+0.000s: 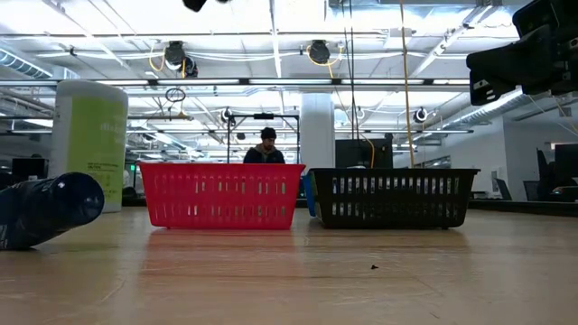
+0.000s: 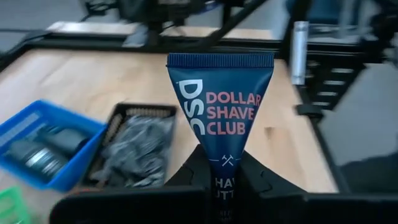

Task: Pick & Place Travel size toiletries
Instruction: Put the left shave cream into the red bin

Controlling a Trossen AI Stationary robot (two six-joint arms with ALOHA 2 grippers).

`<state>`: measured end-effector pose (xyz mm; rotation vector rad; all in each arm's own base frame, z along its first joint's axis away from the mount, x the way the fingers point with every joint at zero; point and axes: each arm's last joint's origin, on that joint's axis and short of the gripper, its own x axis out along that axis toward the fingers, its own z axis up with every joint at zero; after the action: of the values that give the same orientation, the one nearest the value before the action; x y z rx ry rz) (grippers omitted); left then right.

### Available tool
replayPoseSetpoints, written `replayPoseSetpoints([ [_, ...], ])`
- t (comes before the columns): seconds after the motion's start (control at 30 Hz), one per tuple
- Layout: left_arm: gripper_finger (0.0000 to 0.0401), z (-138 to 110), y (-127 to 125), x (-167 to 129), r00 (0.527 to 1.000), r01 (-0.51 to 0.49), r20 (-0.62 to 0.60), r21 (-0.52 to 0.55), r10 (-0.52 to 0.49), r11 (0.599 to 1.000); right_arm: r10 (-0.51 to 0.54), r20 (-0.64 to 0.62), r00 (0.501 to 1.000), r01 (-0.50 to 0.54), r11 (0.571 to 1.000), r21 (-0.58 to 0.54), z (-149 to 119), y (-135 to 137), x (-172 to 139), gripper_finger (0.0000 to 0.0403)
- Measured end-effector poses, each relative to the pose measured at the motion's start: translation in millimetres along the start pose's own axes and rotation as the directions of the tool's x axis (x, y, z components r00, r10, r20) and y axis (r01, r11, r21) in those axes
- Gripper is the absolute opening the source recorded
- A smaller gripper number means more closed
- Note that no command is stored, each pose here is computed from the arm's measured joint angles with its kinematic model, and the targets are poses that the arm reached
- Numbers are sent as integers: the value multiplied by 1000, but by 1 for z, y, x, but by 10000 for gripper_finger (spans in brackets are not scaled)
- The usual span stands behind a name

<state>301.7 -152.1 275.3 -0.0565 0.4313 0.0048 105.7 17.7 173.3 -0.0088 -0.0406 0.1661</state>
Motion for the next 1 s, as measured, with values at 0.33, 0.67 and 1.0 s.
replayPoseSetpoints([
  [0.33,20,8,1,3,987,157,29,60,-159,986,0,0,1000,0,1000,0,0,0,0,0],
  [0.67,15,18,24,13,976,211,54,40,-213,977,0,0,1000,0,1000,0,0,0,0,0],
  [1.0,12,21,37,15,980,191,46,49,-193,980,0,0,1000,0,1000,0,0,0,0,0],
])
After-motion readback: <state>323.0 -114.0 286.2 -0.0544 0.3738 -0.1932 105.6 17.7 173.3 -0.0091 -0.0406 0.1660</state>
